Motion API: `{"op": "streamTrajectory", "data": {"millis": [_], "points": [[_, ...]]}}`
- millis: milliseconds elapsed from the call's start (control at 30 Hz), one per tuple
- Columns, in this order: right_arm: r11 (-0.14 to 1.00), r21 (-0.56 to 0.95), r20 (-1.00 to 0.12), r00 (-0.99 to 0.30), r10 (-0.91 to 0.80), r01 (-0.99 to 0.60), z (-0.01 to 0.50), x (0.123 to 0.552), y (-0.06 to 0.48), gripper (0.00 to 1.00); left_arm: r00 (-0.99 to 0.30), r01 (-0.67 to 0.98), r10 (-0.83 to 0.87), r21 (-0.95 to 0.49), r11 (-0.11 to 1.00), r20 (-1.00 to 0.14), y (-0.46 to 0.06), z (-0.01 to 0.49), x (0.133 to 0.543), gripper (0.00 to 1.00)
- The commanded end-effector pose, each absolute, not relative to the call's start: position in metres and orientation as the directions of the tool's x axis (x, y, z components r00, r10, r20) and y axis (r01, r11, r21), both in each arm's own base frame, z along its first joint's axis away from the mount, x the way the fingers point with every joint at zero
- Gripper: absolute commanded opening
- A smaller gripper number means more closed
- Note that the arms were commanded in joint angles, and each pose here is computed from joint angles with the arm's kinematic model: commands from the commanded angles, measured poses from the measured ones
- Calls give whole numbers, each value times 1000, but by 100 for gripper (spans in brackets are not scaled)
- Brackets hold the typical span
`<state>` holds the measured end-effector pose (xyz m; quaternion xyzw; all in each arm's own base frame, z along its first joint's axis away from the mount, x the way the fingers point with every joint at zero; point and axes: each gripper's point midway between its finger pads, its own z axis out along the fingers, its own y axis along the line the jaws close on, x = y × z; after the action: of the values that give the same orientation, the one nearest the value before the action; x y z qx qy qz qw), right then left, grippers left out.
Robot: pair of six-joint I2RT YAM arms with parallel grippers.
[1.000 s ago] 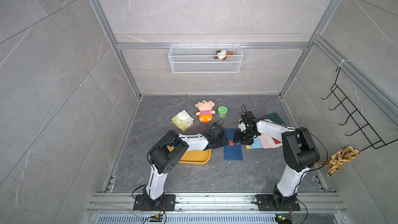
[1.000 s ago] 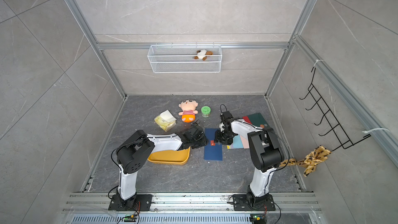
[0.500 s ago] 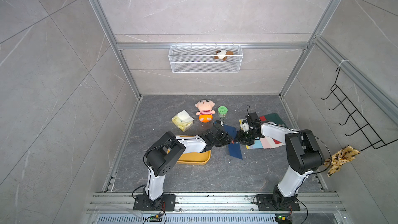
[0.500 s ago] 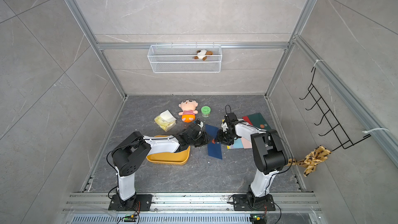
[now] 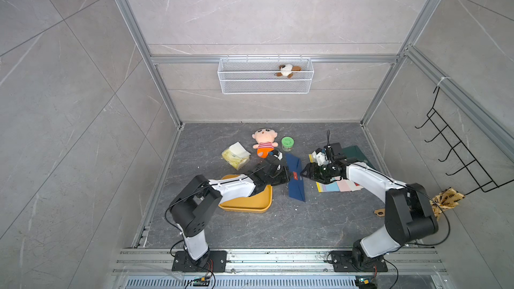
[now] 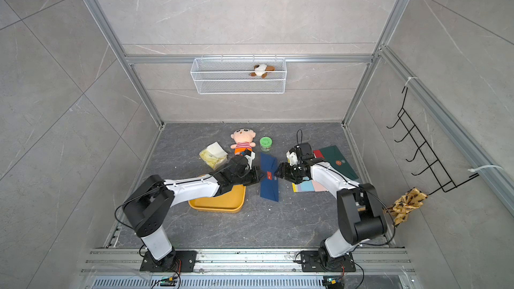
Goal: Put the sealed envelopes into the storage box
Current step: Pick up the envelope from the center of the board.
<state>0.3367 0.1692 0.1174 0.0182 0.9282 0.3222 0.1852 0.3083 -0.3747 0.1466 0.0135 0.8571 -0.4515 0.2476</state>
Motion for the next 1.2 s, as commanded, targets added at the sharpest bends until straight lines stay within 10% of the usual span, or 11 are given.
{"op": "streamTrajectory", "data": {"millis": [0, 533, 933, 1033, 1167], "points": [[664, 714, -436, -884, 170, -224, 169, 335, 190, 67, -782, 444, -233, -779, 442, -578, -363, 231, 303, 0], [229, 848, -508, -855, 101, -477, 269, 296, 270, 53, -656, 620, -359, -746, 244, -663, -313, 319, 253, 0], [230, 840, -520, -850, 86, -491, 279, 287, 269, 3, -662, 533, -418, -783, 321, -622, -288, 295, 269, 0], [259, 823, -536, -842, 57, -506, 279, 289, 271, 0, -679, 503, -394, -784, 364, -619, -287, 283, 271, 51], [448, 679, -595, -793, -127, -581, 262, 287, 282, 0, -657, 251, -413, -699, 669, -631, -240, 235, 293, 66]]}}
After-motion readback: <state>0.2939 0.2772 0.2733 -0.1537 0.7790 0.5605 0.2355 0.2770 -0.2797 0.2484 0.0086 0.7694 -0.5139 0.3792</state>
